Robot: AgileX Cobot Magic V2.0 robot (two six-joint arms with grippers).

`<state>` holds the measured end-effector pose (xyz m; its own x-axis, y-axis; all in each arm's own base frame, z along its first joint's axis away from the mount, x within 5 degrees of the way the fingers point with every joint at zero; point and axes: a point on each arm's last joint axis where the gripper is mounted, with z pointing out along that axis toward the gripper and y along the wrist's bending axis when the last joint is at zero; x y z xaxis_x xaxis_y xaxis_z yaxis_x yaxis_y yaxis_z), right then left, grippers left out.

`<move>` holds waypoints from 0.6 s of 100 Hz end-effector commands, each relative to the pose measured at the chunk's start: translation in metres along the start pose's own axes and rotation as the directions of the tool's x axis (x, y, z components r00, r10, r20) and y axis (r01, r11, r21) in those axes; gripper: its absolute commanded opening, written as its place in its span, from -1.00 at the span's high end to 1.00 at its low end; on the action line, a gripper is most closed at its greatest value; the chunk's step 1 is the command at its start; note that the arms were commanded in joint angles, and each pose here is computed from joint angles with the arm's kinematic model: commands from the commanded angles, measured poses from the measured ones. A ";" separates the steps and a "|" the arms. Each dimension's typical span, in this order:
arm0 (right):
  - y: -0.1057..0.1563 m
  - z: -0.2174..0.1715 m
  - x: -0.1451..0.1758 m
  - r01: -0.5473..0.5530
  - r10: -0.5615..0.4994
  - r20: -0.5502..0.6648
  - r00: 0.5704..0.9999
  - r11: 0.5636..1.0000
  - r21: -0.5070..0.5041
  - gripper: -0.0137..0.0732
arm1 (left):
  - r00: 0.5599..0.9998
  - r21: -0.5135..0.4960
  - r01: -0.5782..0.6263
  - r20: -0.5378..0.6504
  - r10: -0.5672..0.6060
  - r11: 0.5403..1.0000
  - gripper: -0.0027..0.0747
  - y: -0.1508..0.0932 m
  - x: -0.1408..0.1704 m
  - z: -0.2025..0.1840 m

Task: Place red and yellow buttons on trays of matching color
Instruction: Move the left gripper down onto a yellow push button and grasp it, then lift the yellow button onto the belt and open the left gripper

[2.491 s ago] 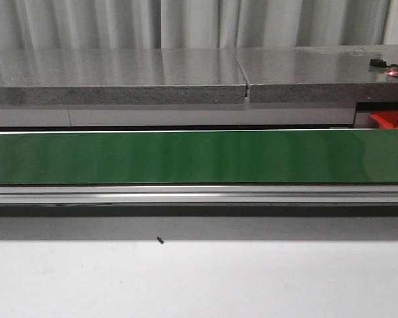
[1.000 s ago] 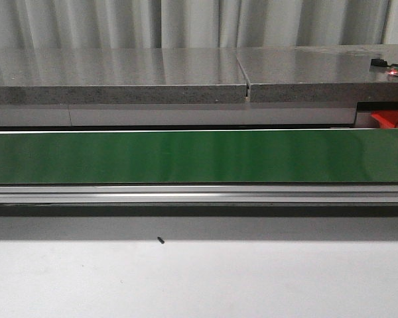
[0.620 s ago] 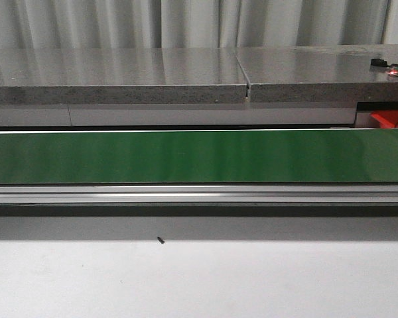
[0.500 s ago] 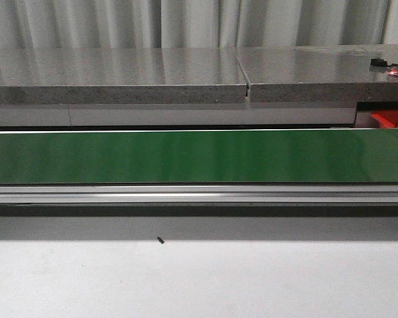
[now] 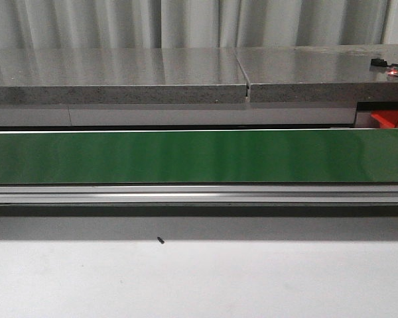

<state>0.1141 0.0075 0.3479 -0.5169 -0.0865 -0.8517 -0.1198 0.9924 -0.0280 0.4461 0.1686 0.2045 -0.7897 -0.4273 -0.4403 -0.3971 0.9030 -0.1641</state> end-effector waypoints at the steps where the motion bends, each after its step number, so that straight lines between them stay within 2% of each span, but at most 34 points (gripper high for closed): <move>1: -0.002 -0.006 -0.012 -0.002 0.001 0.086 0.996 1.000 0.018 0.84 | 0.992 0.029 0.009 0.127 -0.013 1.000 -0.64 -0.006 -0.018 -0.029; 35: -0.002 -0.006 -0.012 -0.002 0.001 0.086 0.996 1.000 0.018 0.84 | 0.991 0.048 0.033 0.126 -0.038 0.998 -0.60 -0.005 -0.017 -0.016; 49: -0.002 -0.006 -0.012 -0.002 0.001 0.086 0.996 1.000 0.018 0.84 | 0.991 0.048 0.033 0.127 -0.038 0.998 -0.36 -0.005 -0.017 -0.016; 60: -0.002 -0.006 -0.012 -0.002 0.001 0.086 0.996 1.000 0.018 0.84 | 0.991 0.048 0.033 0.127 -0.038 0.998 -0.08 -0.005 -0.017 -0.016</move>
<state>0.1141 0.0075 0.3479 -0.5169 -0.0865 -0.8517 -0.1198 0.9924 -0.0280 0.4531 0.1692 0.1851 -0.7781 -0.4581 -0.4298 -0.4134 0.8886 -0.1988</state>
